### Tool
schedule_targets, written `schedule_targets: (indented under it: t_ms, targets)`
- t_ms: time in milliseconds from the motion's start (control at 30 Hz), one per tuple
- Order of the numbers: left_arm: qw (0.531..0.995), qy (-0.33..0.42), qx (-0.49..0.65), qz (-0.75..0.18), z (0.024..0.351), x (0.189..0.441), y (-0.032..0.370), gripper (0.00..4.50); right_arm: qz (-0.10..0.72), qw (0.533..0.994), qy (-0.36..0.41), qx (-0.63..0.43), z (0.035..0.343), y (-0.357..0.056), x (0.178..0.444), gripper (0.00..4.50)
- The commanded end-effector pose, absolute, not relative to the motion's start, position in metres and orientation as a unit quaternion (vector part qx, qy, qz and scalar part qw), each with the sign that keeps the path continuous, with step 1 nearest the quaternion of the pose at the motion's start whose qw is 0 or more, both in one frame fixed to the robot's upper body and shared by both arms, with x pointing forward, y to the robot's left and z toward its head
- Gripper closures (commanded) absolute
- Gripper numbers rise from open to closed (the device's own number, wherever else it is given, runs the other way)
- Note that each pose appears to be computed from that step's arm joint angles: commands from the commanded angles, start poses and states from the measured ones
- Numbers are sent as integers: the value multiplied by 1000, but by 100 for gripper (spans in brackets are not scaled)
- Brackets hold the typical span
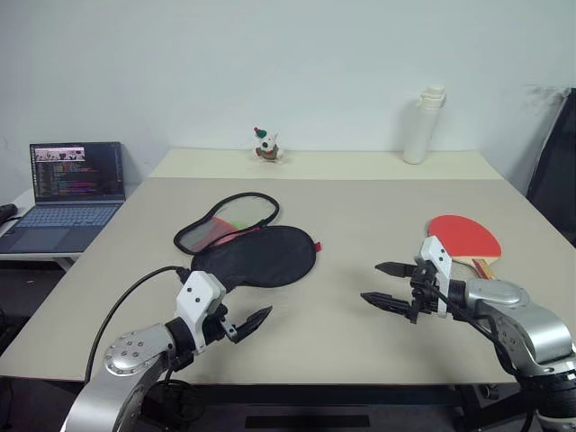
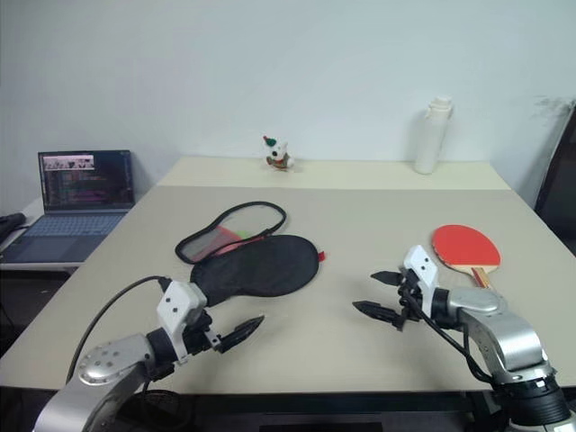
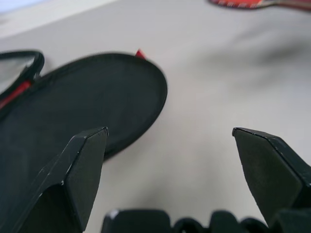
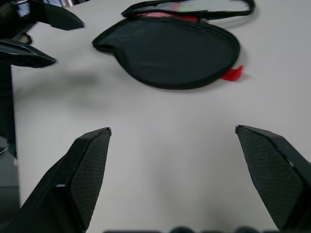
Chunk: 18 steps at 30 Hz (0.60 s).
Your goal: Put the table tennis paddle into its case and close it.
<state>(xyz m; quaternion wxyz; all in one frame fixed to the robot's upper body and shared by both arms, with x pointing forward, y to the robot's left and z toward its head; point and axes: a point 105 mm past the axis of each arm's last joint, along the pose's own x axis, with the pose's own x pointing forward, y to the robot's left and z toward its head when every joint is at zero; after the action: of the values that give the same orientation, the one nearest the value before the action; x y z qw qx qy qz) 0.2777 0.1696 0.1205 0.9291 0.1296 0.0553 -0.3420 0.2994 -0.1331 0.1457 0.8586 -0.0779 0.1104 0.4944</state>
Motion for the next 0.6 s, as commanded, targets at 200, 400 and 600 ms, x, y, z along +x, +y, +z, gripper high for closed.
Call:
schedule_targets:
  t_ms: [200,400,600]
  targets:
    - [925,10,151,-350,131,303,168,3,455,879,101,-99,159,-156,294,0]
    - [907,33,146,-394,142,318,185,3,430,893,85,-98,164,-162,283,0]
    - [892,56,199,-401,147,328,214,3,429,895,77,-93,158,-153,284,0]
